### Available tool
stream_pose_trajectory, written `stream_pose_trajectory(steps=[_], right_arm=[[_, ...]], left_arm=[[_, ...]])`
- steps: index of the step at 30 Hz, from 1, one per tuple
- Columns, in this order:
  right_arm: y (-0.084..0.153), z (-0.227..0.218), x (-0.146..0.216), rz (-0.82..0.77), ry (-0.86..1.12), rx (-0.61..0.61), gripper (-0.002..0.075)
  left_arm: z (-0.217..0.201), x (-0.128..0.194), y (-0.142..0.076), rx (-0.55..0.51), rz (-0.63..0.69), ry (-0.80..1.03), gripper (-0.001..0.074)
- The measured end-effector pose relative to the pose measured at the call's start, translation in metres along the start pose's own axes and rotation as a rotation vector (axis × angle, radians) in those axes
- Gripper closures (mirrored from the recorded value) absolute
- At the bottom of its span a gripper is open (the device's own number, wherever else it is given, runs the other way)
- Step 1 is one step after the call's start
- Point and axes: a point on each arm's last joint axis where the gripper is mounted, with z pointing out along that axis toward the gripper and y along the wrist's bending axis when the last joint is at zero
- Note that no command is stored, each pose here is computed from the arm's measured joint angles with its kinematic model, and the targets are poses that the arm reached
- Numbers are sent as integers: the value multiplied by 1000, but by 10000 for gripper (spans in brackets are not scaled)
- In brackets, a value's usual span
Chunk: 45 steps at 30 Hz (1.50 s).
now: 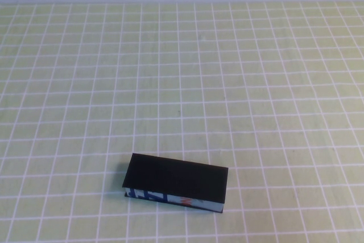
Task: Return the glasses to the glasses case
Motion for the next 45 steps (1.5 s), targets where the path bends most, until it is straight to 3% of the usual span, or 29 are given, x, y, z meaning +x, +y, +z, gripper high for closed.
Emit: stream_pose_trajectory(steps=[11, 18, 45], right_arm=[[0, 0, 0, 2, 0, -1, 743], [0, 0, 0, 7, 2, -3, 743], [0, 0, 0, 9, 3, -4, 743]], left_arm=[[-12, 86, 11, -137, -18, 68, 738], [-14, 105, 10, -137, -59, 246, 738], [-14, 106, 10, -137, -62, 259, 738]])
